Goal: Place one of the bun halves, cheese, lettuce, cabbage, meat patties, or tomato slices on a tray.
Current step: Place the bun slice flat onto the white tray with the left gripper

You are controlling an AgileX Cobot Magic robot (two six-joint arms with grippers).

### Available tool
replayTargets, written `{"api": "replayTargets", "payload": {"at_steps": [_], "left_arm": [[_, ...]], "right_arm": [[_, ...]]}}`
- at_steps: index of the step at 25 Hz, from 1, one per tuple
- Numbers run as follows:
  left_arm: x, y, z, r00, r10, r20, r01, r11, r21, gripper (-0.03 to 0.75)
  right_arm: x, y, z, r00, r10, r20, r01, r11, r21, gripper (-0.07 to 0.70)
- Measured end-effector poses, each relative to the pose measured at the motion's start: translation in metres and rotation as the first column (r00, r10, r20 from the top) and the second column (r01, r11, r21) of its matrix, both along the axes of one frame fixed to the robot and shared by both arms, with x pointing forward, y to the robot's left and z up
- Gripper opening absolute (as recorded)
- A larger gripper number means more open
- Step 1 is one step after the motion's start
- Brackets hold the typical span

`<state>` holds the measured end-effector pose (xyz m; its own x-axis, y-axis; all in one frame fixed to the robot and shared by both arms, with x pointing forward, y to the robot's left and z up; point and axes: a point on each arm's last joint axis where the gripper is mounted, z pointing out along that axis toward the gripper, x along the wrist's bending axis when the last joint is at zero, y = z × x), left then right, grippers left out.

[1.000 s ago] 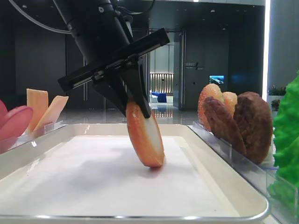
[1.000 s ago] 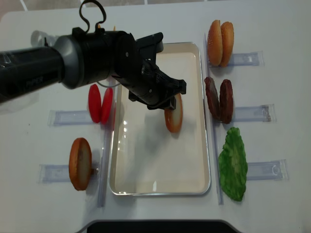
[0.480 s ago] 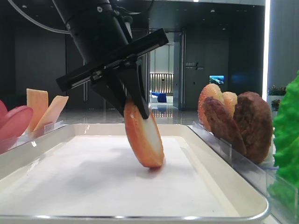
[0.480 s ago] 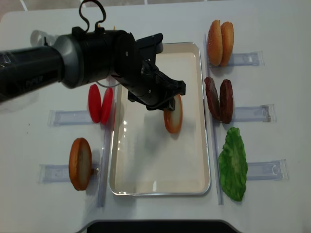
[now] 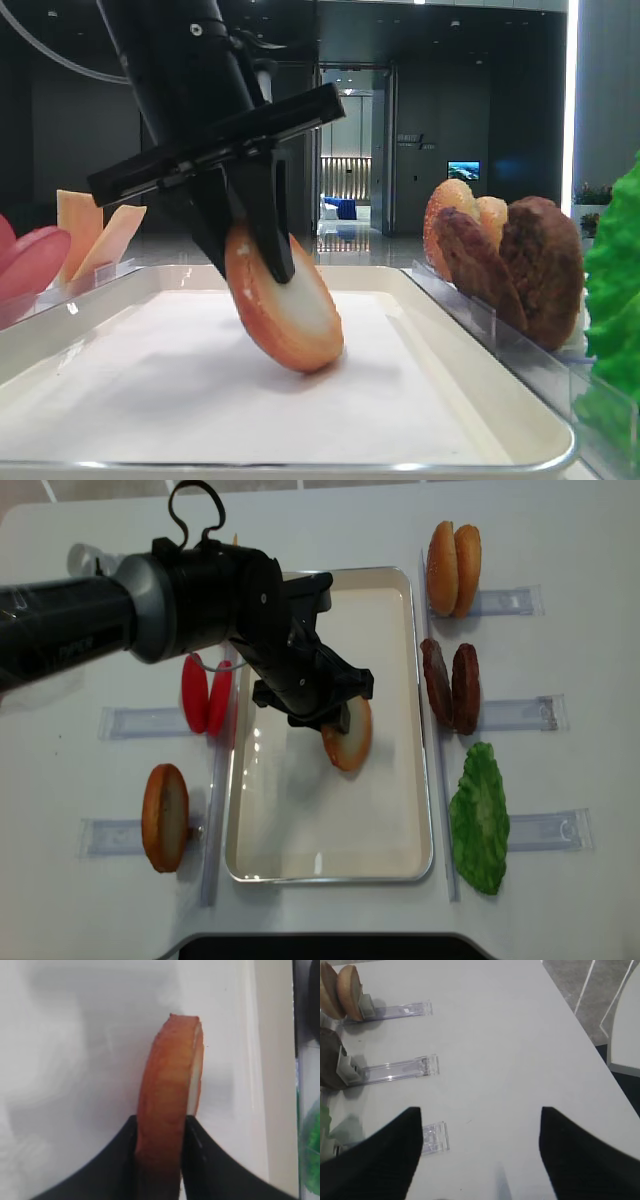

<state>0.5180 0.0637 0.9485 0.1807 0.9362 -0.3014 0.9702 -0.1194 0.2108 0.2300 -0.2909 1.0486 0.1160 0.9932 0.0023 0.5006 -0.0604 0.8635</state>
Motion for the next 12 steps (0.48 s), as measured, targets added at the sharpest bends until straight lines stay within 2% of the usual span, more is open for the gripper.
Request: {"api": "replayTargets", "payload": {"at_steps": [6,12], "left_arm": [[-0.001,0.006,0.005,1.000,0.013,0.013,-0.014,0.999,0.053,0.221],[-0.007,0.013,0.017,1.000,-0.009,-0.002,0.009,0.995,0.096,0.399]], "right_arm": [[0.000,0.000,0.000,1.000,0.000,0.000,0.000,1.000,0.000,0.472],[0.000,0.000,0.000,1.000,0.000,0.000,0.000,1.000,0.000,0.472]]}}
